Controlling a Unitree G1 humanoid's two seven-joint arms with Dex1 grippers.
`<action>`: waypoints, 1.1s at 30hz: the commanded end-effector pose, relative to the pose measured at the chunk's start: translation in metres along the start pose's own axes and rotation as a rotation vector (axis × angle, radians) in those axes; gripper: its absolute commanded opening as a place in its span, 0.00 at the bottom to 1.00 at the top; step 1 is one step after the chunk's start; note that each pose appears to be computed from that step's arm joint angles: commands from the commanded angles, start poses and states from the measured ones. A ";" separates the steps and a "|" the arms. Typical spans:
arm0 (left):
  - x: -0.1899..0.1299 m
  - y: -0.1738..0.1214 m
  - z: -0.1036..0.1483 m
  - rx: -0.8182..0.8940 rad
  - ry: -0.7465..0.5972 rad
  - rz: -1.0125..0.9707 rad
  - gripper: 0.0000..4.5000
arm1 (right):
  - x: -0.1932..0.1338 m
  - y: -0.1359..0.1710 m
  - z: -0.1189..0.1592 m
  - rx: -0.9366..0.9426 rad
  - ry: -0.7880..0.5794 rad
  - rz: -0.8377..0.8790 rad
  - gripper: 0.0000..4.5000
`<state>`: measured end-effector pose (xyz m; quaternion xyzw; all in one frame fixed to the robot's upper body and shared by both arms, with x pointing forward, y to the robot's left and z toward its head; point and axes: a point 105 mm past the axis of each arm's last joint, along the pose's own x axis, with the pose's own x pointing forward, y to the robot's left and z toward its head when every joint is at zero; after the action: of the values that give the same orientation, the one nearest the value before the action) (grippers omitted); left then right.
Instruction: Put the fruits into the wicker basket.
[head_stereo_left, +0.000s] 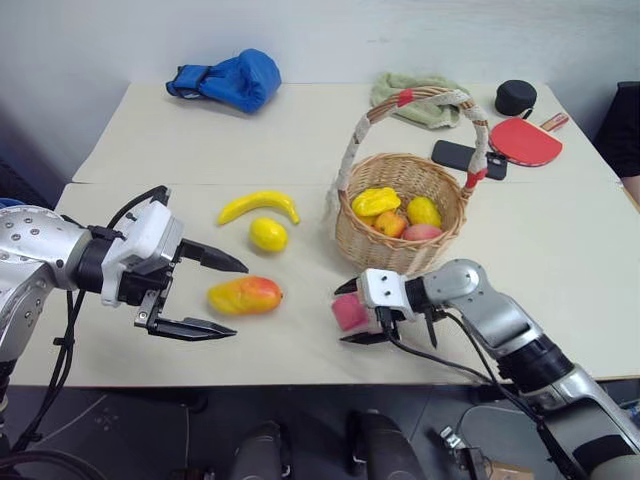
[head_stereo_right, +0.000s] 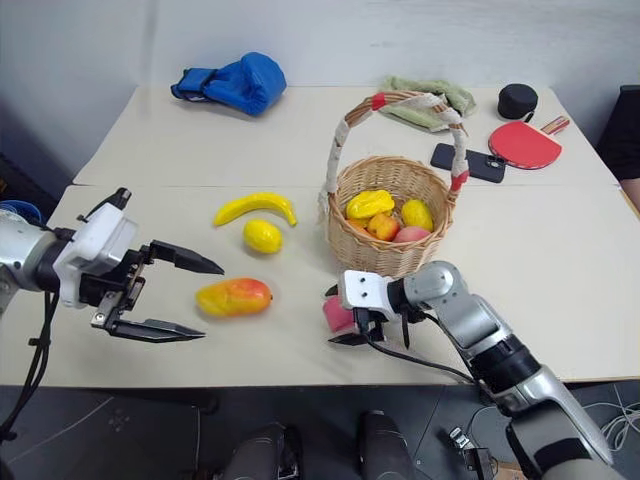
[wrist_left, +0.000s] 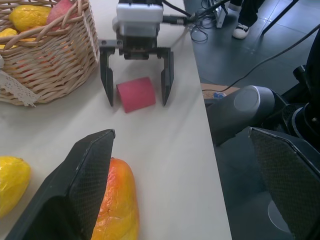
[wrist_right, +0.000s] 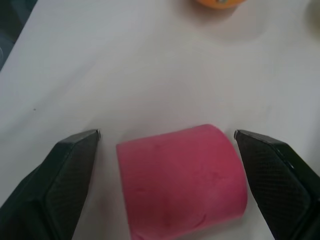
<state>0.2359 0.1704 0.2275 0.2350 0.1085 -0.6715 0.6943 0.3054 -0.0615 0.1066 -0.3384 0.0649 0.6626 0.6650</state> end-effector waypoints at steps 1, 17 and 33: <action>0.000 0.000 0.008 0.037 -0.005 0.013 1.00 | 0.002 -0.001 -0.008 -0.004 0.020 0.005 0.91; 0.025 0.010 0.037 0.094 -0.191 -0.025 1.00 | -0.177 0.015 -0.037 0.529 -0.059 -0.653 0.38; 0.019 0.032 0.017 0.061 -0.161 0.061 1.00 | -0.256 0.010 -0.110 0.777 0.107 -1.103 0.99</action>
<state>0.2661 0.1376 0.2323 0.1859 0.0321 -0.6815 0.7071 0.3104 -0.3318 0.1226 -0.0679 0.1887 0.1344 0.9704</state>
